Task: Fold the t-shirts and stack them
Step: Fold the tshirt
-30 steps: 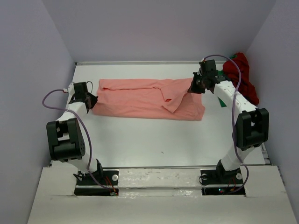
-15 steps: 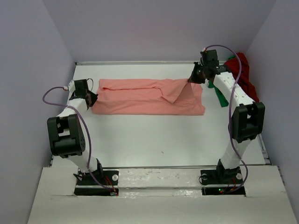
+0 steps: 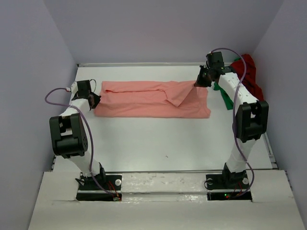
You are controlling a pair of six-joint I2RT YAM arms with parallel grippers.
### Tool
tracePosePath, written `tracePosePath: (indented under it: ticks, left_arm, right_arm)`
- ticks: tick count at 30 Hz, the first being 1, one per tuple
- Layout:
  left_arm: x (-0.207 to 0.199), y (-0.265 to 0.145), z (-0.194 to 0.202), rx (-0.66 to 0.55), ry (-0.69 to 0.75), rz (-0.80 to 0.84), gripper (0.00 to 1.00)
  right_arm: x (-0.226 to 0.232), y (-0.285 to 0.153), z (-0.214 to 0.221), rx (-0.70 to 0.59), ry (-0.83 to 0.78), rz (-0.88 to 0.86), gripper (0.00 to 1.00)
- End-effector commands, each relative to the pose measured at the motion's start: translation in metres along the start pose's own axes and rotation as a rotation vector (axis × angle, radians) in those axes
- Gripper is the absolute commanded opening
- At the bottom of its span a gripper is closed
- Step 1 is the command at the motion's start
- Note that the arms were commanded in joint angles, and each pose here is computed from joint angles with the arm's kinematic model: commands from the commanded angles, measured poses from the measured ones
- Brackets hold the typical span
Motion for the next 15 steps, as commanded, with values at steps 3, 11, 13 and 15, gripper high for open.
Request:
tracePosePath:
  ticks: [3, 11, 13, 15]
  left_arm:
    - [-0.016, -0.001, -0.014, -0.044, -0.002, 0.029, 0.00]
    - [-0.019, 0.006, -0.012, -0.031, 0.006, 0.026, 0.00]
    - [-0.020, 0.008, -0.011, -0.029, 0.007, 0.024, 0.00]
    - [-0.021, 0.009, -0.011, -0.032, 0.009, 0.022, 0.00]
  right_arm:
    - [0.002, -0.004, -0.021, -0.055, -0.013, -0.019, 0.00]
    - [-0.005, 0.001, -0.027, -0.060, -0.002, -0.012, 0.00]
    - [-0.005, 0.002, -0.028, -0.060, -0.001, -0.012, 0.00]
    - [-0.008, 0.002, -0.030, -0.062, 0.003, -0.010, 0.00]
Point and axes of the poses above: each gripper's point midway between its finger pads, its own y axis out along the fingers, its own x axis along the line the jaws close on, z = x × y, the point moved 6 cm from there along -y, back along the fingers, and after that the axes turned 2 degrees about -y, right-handed, at the moved point
